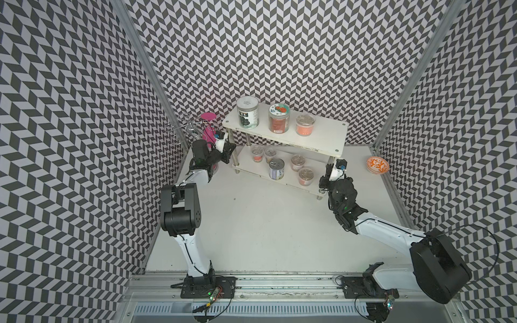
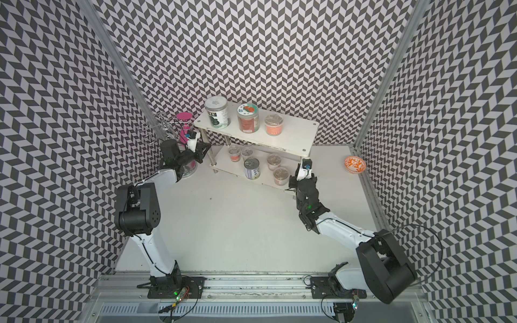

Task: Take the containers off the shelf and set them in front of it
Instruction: Adjust the shelf at the center of the board.

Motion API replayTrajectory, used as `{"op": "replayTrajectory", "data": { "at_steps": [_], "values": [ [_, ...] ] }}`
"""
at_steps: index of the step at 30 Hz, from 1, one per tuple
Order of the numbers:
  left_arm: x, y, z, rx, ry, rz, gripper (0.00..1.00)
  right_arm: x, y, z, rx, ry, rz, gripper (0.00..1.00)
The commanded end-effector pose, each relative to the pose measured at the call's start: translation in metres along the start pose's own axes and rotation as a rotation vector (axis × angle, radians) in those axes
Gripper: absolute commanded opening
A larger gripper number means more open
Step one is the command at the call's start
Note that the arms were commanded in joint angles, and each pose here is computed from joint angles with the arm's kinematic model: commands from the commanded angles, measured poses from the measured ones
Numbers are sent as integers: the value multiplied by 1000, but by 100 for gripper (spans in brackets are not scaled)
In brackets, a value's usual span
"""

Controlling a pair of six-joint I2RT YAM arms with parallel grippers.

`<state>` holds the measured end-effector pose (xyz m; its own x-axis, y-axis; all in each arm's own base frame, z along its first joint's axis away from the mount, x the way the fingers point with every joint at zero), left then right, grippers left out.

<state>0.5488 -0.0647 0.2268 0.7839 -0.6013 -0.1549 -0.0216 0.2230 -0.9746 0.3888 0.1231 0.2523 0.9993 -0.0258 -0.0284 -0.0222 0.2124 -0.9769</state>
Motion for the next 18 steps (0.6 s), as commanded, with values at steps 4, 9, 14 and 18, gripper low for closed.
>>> {"op": "replayTrajectory", "data": {
  "at_steps": [4,9,14,18],
  "values": [
    [-5,-7,-8,-25,31,15,3,1,-22,-2,49,-64,-69,10],
    [-18,-10,-16,-40,3,19,0,4,-25,-6,-22,-126,-65,9],
    [-37,-8,-36,-57,-34,29,0,10,-25,-18,-85,-207,-48,8],
    [-57,-1,-51,-73,-74,43,0,16,-21,-24,-135,-271,-35,8]
  ]
}}
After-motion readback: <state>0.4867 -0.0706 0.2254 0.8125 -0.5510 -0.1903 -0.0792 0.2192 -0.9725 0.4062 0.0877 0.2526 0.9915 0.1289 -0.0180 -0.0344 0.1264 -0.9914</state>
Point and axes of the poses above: each gripper's point midway between its finger pads, its own x axis out along the fingers, its own z axis along the line the jaws close on, y = z × x, the point moved 1 cm from there along -x, back along the fingers, and after that the axes turned 8 degrees about x, right-handed, at the moved point
